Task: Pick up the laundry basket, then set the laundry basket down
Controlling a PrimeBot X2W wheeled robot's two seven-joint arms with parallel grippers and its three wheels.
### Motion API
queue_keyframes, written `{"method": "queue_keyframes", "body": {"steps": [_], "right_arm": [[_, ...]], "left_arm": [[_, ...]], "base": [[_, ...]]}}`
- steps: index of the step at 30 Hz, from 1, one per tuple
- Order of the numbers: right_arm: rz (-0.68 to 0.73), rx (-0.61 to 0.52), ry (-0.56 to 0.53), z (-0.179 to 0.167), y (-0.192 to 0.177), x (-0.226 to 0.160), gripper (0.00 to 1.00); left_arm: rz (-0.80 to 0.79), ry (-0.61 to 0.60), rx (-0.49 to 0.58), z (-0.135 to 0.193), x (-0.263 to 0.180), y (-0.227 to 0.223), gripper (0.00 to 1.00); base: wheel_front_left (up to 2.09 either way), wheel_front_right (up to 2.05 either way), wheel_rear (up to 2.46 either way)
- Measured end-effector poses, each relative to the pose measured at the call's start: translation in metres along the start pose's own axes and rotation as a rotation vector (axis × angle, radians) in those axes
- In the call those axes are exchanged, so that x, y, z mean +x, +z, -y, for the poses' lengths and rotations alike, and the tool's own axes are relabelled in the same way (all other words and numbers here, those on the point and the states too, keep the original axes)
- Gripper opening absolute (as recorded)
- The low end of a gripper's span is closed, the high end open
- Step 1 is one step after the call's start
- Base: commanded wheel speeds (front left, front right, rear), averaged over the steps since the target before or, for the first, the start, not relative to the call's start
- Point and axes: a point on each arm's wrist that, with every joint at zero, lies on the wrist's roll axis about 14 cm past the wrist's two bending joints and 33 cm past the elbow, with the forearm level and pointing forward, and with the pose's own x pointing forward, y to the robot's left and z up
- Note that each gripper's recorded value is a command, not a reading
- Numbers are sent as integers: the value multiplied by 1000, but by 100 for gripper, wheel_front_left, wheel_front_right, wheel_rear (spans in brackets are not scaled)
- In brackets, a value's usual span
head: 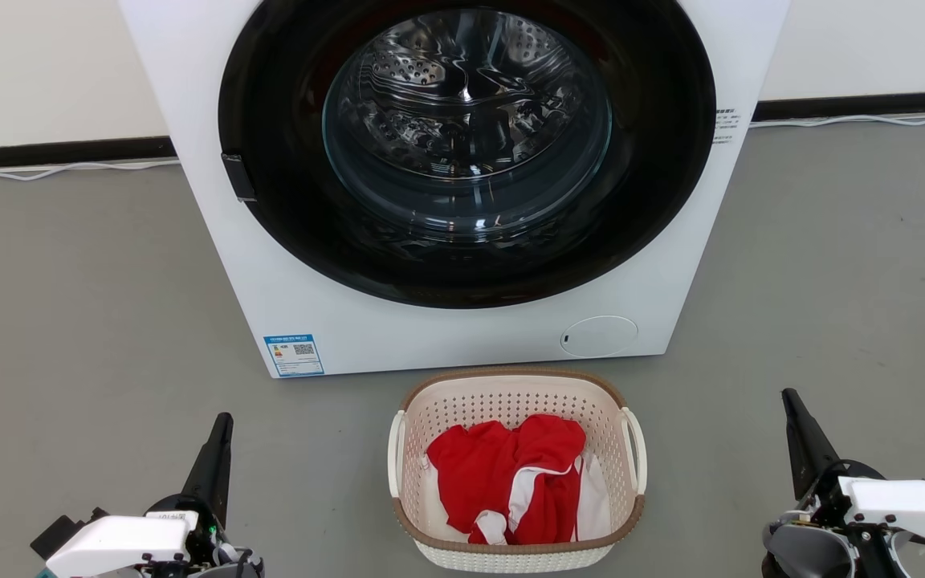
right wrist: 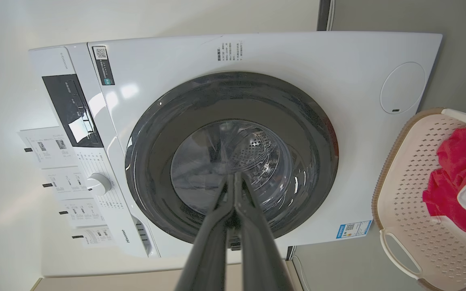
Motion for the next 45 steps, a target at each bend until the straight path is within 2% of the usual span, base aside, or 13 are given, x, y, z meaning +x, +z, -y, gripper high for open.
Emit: {"method": "queue_keyframes", "body": {"steps": [11,12,16,31,45], "right_arm": [[0,0,0,0,0,0,0],[-2,2,-18,6,-1,-1,100],[-1,10,-75,26,-3,-11,100],[1,-17,-51,18,-8,-10,100],[-8,-223,-36,12,-9,-8,100]], "left_arm": [[0,0,0,0,0,0,0],[2,22,-5,-7,-2,0,100],[6,94,-15,-32,-14,-2,100],[17,85,-4,-29,-14,-6,100],[26,89,116,-29,-14,-6,100]], "base": [[0,0,0],[0,0,0],[0,0,0],[0,0,0],[0,0,0]]}}
